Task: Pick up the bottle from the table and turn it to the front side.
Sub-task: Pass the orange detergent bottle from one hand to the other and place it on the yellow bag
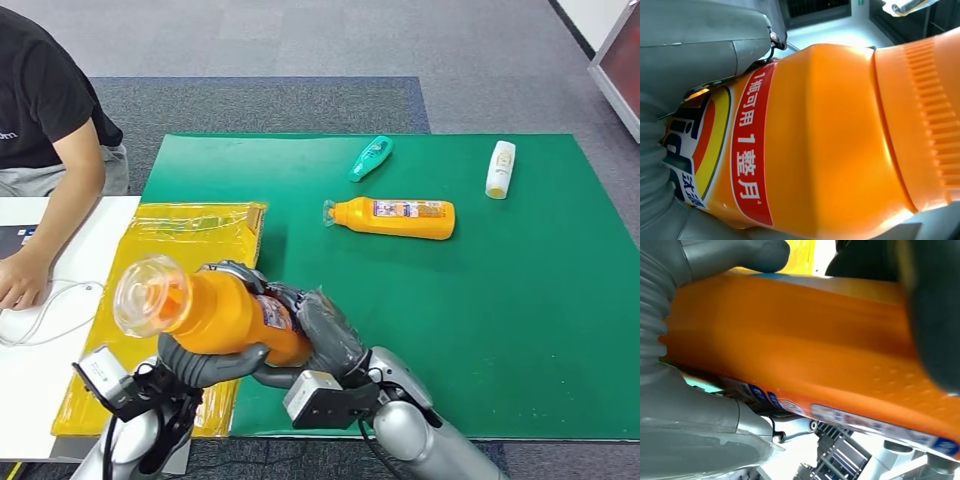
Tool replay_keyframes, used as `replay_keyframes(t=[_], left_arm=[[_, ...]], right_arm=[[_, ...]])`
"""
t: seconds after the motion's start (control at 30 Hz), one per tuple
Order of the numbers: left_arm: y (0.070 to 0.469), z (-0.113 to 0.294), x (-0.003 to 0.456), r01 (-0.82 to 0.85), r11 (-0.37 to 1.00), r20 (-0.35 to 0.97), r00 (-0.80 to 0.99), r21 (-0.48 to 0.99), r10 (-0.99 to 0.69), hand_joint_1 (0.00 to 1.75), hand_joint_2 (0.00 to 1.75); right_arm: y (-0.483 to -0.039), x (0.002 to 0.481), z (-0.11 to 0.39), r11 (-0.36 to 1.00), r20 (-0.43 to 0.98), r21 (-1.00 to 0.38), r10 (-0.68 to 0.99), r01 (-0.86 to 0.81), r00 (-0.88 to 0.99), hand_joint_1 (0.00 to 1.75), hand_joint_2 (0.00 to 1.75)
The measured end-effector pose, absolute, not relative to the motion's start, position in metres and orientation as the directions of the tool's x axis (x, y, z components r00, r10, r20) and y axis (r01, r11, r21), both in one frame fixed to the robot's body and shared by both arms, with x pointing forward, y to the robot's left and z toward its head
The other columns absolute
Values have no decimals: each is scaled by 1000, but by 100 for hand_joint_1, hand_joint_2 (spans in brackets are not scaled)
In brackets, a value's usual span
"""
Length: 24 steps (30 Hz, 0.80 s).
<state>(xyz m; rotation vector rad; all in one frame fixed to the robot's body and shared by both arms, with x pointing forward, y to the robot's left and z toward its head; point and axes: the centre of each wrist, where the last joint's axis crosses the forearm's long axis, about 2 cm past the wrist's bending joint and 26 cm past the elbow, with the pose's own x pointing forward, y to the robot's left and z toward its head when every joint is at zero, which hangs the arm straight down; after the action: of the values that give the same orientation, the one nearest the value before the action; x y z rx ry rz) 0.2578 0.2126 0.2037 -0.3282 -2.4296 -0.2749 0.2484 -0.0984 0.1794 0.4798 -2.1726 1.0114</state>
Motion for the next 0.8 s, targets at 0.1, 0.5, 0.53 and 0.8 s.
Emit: replay_keyframes(t=[0.1,0.5,0.53,0.8], left_arm=[[214,203,258,276,952,638,-759,131,132,175,175],[228,199,256,203,961,644,-764,189,35,175,175],[229,198,255,197,961,647,-762,194,26,175,175],[239,193,253,169,961,664,-748,217,-18,175,175]], right_arm=[[-98,247,178,631,721,-518,-42,-578,-692,0,175],[-98,241,172,634,738,-502,-41,-589,-673,0,175],[-98,241,171,634,739,-501,-41,-589,-673,0,175],[-98,239,170,636,742,-497,-42,-591,-669,0,175]])
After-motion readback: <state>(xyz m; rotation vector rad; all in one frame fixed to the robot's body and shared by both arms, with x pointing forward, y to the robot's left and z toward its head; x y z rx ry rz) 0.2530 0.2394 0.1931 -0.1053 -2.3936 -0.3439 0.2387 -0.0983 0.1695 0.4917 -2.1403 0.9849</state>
